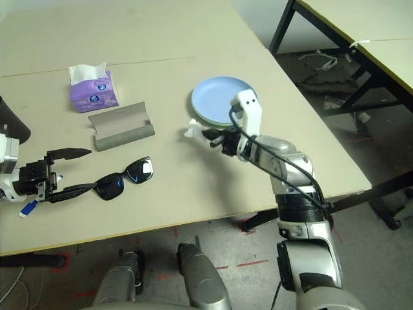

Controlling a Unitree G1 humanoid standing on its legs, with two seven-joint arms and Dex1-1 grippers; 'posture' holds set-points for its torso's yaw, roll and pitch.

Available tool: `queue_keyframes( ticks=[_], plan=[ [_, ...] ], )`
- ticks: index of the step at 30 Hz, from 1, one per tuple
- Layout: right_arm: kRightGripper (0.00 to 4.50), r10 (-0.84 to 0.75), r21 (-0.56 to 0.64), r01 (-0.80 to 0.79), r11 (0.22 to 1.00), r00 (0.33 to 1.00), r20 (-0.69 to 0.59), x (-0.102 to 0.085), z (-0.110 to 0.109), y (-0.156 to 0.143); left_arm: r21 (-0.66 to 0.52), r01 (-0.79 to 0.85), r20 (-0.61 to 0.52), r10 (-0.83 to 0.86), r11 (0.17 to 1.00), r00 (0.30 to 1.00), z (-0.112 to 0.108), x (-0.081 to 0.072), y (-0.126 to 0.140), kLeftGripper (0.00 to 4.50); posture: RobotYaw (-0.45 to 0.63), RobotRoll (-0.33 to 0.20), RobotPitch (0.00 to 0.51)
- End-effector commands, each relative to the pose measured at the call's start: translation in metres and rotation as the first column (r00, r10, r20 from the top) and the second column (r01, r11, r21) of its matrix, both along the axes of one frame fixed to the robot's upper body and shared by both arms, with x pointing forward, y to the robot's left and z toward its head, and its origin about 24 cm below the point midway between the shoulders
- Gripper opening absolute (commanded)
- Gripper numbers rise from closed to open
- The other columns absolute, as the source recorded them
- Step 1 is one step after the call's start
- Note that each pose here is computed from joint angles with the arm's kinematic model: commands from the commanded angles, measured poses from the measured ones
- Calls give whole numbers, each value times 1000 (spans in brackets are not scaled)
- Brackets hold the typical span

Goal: Organize and tidy the items on the table.

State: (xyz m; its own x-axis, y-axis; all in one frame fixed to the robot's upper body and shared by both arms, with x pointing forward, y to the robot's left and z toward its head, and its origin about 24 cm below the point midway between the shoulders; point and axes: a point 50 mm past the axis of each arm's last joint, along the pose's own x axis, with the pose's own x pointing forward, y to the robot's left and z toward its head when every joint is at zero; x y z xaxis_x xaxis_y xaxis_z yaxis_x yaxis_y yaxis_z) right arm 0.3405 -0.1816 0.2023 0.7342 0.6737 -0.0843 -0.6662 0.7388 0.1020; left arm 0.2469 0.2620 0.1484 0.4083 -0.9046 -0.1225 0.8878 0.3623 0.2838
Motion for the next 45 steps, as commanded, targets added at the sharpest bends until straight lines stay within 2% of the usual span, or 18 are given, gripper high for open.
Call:
queue_keyframes(
  ticks=[1, 6, 11, 14, 24, 25, 30, 33, 35, 39, 45],
  plan=[
    [21, -94, -2, 94, 996, 996, 3, 12, 0, -14, 11, 8, -19, -8, 1000, 1000, -5, 0, -1, 4500, -212, 0, 215],
    [21, -308, -129, 314, 941, 949, 59, 35, -9, -37, 2, 2, -9, -2, 1000, 1000, -3, -1, -3, 4500, -196, 0, 214],
    [21, -369, -176, 381, 907, 924, 101, 48, -12, -39, 1, -3, -8, 3, 1000, 1000, -4, -3, -3, 4500, -188, 0, 219],
    [658, -357, -163, 368, 915, 929, 97, 51, -12, -34, 1, -10, -8, 10, 1000, 1000, -4, -3, -3, 4500, -188, 0, 220],
    [4276, -300, -227, 315, 922, 949, 100, 38, -4, -47, -3, -24, -17, 24, 1000, 1000, -5, -3, 0, 4500, -207, 0, 224],
    [4467, -286, -265, 304, 915, 953, 104, 34, -1, -50, -2, -24, -20, 24, 1000, 1000, -6, -3, 1, 4500, -209, 0, 224],
    [4467, -58, -458, 93, 884, 994, 90, 2, 26, -37, 5, -20, -38, 21, 1000, 999, -11, -9, 7, 4500, -225, 0, 230],
    [4467, 87, -627, -20, 779, 993, 77, -14, 33, -13, 19, -23, -43, 24, 1000, 999, -14, -14, 14, 4500, -224, 0, 232],
    [4467, 237, -678, -163, 716, 971, 17, -27, 35, 9, 24, -32, -45, 33, 999, 998, -14, -16, 18, 4500, -220, 0, 234],
    [4467, 456, -688, -367, 626, 888, -59, -48, 45, 58, 37, -37, -52, 39, 999, 998, -15, -21, 24, 4500, -215, 0, 233],
    [4467, 616, -739, -467, 485, 783, -91, -66, 48, 108, 76, -40, -56, 44, 996, 997, -15, -33, 32, 4500, -191, 0, 232]
  ],
)
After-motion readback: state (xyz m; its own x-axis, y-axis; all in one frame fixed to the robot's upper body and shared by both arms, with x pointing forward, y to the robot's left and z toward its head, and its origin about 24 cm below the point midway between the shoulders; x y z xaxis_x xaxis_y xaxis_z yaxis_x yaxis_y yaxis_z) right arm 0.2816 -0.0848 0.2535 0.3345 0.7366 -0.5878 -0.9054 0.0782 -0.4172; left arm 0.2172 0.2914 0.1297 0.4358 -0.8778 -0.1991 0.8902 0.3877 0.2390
